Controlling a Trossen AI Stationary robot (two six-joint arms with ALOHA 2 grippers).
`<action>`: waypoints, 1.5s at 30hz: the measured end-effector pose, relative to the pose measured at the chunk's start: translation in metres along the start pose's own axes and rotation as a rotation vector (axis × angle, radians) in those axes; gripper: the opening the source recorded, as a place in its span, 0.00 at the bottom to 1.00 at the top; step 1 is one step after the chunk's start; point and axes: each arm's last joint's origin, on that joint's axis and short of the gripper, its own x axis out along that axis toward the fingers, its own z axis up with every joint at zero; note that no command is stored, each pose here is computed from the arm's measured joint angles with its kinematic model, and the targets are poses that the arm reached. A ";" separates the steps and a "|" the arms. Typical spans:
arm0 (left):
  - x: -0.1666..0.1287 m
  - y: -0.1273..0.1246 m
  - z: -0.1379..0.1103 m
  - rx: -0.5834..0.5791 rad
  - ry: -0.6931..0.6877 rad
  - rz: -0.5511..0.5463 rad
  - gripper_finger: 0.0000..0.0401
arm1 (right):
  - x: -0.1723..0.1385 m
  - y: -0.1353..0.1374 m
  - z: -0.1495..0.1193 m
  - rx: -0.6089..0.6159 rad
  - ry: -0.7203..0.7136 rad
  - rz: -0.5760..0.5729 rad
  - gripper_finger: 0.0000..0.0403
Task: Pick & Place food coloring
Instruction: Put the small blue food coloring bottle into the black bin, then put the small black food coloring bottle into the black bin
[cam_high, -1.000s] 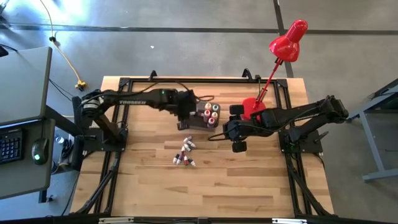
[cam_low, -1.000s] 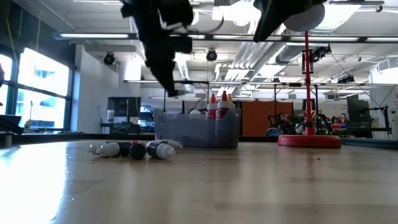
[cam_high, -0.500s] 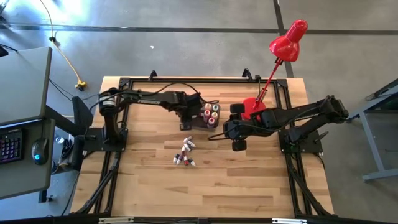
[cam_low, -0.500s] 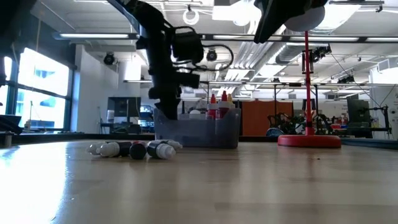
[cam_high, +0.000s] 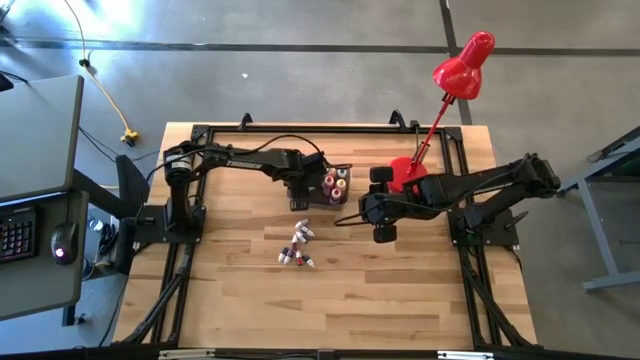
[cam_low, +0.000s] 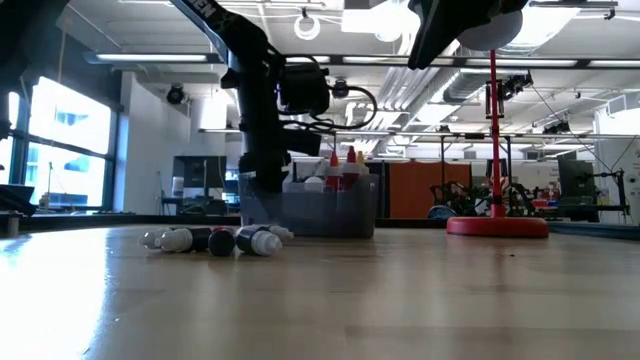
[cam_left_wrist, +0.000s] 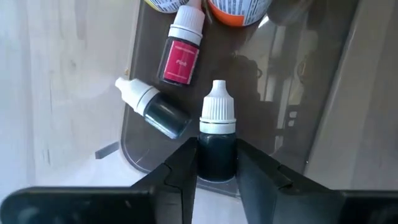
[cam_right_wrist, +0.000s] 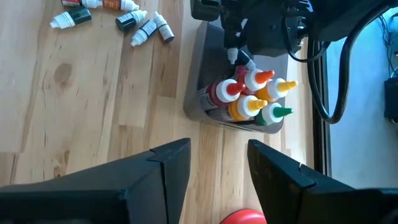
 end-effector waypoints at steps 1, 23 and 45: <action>0.000 0.000 0.000 0.000 0.000 0.000 0.25 | 0.000 0.000 0.000 0.000 0.000 0.000 0.38; -0.128 -0.032 0.020 -0.059 0.321 -0.264 0.38 | 0.000 0.000 0.000 0.009 0.000 0.000 0.38; -0.089 -0.214 -0.040 -0.279 0.176 -0.110 0.32 | 0.000 0.000 0.002 0.031 -0.021 -0.002 0.38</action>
